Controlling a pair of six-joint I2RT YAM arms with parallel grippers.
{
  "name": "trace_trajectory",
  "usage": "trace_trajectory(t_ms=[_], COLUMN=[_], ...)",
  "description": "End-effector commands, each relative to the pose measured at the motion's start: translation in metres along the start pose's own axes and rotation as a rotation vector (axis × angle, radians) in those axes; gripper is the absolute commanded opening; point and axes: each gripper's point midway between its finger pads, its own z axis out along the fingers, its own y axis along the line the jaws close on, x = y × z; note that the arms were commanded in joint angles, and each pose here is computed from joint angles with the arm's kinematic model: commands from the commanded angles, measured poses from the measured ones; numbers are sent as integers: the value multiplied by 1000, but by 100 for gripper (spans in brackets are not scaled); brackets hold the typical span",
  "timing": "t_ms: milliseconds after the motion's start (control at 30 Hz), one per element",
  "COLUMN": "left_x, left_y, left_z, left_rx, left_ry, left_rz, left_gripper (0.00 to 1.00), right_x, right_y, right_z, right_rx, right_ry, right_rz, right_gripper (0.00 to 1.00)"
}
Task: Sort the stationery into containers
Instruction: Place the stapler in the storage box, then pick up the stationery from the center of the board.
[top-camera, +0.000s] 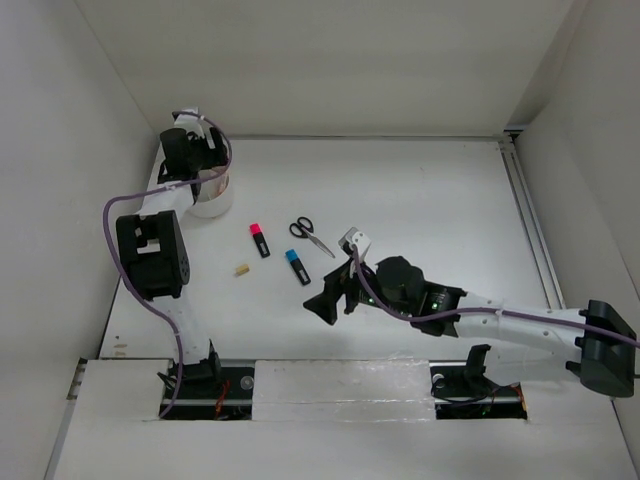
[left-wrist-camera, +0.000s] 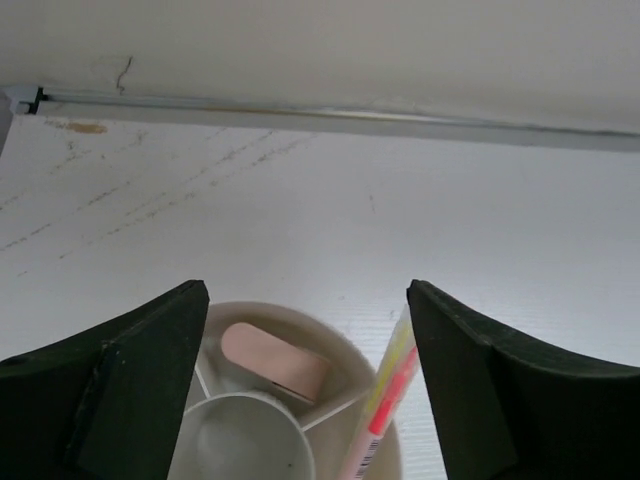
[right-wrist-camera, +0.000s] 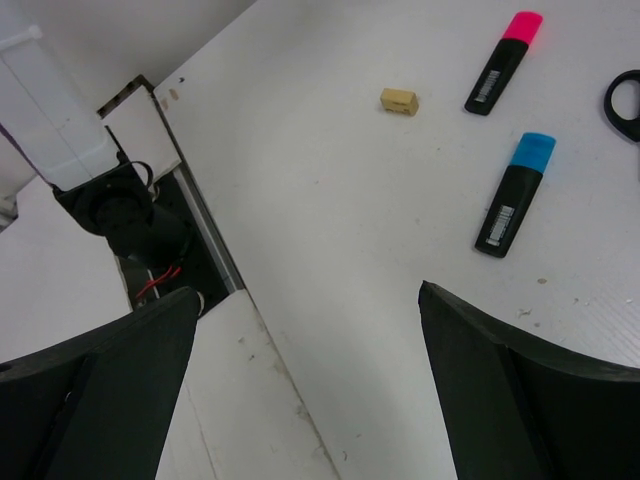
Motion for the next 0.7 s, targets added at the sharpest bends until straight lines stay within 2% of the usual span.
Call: trace_trajectory(t_ms=[0, 33, 67, 167, 233, 267, 400, 467, 567, 600, 633, 667], left_x=[-99, -118, -126, -171, -179, -207, -245, -241, -251, -229, -244, -246], left_y=[-18, -16, -12, -8, -9, -21, -16, -16, -25, -23, -28, -30], left_z=[-36, -44, -46, -61, -68, -80, -115, -131, -178, -179, -217, -231], left_rx=[18, -10, -35, -95, -107, -106, -282, -330, -310, -319, -269, -231], left_ry=[-221, -258, -269, -310, -281, -329, -367, -347, -401, -368, -429, -459], left_rz=[3, -6, -19, -72, -103, -120, -219, -324, -468, -485, -507, -535], left_gripper=[79, 85, 100, 100, 100, 100, 100, 100, 100, 100, 100, 100], right_x=[-26, -24, -23, -13, -12, -12, -9, -9, -3, 2, -2, 0], right_y=[9, 6, 1, -12, -22, -24, -38, -53, -74, -75, -80, -88], right_z=[7, 11, 13, 24, 29, 35, 44, 48, 61, 67, 69, 70], right_rx=[-8, 13, 40, 112, 173, 190, 280, 339, 410, 407, 418, 430], right_ry=[-64, -49, -43, 14, 31, 40, 78, 97, 164, 182, 175, 192], right_rz=[-20, -29, -29, -42, -46, -48, -46, -37, -8, -8, -3, 4], right_gripper=[97, 97, 97, 98, 100, 100, 100, 100, 100, 100, 100, 100])
